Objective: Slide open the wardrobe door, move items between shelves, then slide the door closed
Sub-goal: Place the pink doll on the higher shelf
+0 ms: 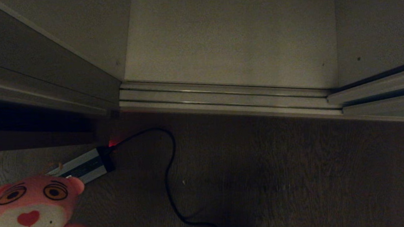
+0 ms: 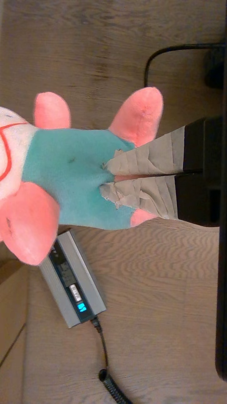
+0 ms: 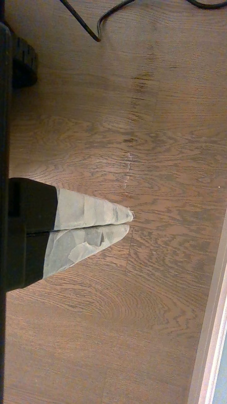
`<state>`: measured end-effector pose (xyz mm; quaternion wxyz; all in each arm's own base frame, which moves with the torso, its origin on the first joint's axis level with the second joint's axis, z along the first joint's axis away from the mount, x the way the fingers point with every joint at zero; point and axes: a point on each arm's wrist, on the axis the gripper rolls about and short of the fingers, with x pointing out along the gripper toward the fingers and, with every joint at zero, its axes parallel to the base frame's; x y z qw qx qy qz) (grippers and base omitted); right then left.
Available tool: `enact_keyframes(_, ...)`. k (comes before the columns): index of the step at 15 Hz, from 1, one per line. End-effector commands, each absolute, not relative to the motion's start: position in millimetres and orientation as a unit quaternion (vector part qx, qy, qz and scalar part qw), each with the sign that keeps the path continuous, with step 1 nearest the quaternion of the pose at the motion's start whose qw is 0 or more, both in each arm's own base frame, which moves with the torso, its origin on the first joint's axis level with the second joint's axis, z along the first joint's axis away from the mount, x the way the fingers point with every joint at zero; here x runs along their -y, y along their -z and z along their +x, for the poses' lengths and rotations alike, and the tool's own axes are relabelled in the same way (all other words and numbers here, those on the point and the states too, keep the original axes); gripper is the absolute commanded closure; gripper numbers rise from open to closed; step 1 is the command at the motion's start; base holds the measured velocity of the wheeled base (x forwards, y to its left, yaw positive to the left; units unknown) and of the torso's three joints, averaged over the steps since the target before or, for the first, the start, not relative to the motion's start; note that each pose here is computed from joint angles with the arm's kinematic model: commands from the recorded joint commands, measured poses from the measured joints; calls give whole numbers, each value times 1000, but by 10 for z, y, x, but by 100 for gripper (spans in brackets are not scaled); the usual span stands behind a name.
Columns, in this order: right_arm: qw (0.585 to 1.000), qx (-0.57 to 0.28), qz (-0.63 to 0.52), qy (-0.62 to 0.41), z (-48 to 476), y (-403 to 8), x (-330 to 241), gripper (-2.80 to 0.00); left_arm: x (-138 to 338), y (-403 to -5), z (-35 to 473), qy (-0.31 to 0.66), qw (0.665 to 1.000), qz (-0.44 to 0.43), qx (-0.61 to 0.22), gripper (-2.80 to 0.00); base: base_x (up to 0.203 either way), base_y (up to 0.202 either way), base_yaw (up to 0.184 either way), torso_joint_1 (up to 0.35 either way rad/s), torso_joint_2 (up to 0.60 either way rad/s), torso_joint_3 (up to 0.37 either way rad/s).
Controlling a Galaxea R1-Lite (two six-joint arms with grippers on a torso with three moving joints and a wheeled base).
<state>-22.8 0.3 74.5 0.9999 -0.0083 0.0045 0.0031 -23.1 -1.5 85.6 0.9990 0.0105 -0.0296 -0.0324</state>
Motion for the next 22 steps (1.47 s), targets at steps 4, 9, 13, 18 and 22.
enact_keyframes(4, 1000, -5, -8, -3, -227, -737, -3, 0, 8, -807, -231, 17, 999, 16, 24, 0, 0, 0, 0, 0, 0, 0)
enact_keyframes(9, 1000, -5, -8, -3, -227, -737, -3, 0, -1, -762, -229, -2, 1000, 18, 2, 0, 0, 0, 0, 0, 0, 0)
enact_keyframes(13, 1000, -5, -9, -3, -227, -737, -3, 0, -1, -762, -229, -2, 1000, 18, 2, 0, 0, 0, 0, 0, 0, 0)
enact_keyframes(18, 1000, -5, -8, -3, -227, -737, -3, 0, 0, -761, -229, -1, 1000, 29, 2, 0, 0, 0, 0, 0, 0, 0)
enact_keyframes(22, 1000, -5, -8, -3, -227, -737, -3, 0, 0, -762, -229, 0, 1000, 27, 2, 0, 0, 0, 0, 0, 0, 9)
